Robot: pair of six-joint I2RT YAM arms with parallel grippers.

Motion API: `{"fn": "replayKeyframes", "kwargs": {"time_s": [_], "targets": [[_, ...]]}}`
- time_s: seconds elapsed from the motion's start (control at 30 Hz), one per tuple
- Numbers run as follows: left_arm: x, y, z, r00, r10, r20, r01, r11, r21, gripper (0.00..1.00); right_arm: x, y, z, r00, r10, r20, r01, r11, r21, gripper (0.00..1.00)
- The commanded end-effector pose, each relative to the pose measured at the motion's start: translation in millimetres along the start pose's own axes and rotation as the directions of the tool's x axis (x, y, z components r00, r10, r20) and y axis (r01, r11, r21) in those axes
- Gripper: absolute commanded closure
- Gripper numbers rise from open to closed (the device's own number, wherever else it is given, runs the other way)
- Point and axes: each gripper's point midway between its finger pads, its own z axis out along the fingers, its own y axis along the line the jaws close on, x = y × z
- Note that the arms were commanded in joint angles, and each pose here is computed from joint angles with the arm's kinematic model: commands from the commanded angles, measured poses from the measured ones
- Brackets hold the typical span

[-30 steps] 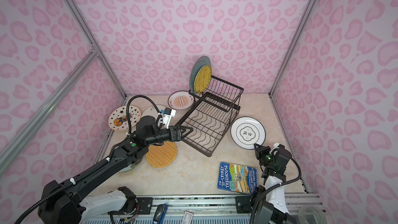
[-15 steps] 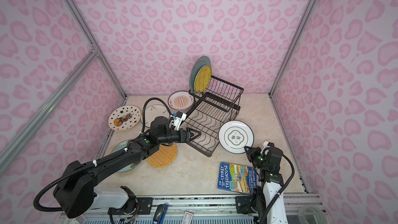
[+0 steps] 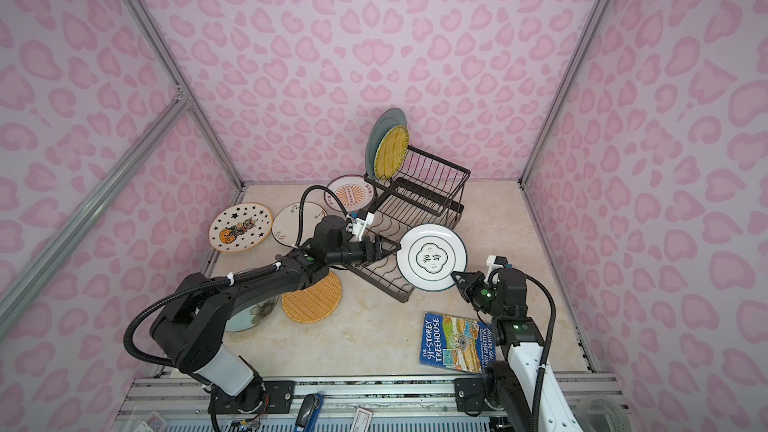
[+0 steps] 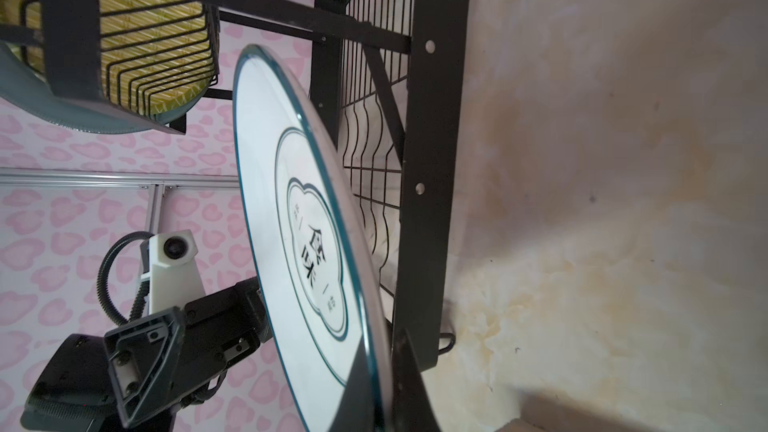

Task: Load the plates into the dish rack
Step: 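Grasp the plate's rim with the left gripper beside the right gripper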

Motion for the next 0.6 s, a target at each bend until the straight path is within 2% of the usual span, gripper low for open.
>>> {"fn": "replayKeyframes", "kwargs": {"time_s": [0.0, 0.3, 0.57], "targets": [[-10, -5, 7, 1.000, 0.008, 0.012, -0.008, 1.000, 0.024, 0.21, -7, 24, 2, 0.999, -0.043, 0.023, 0.045, 0.996, -0.072, 1.00], [-11, 1, 15, 1.000, -0.011, 0.001, 0.011, 1.000, 0.010, 0.48, -5, 31, 7, 0.999, -0.046, 0.001, 0.046, 0.994, -0.103, 1.00], [-12, 5, 20, 0.999, -0.050, -0.013, 0.050, 0.999, -0.004, 0.78, -5, 35, 9, 0.999, -0.054, -0.006, 0.053, 0.992, -0.114, 1.00]]}}
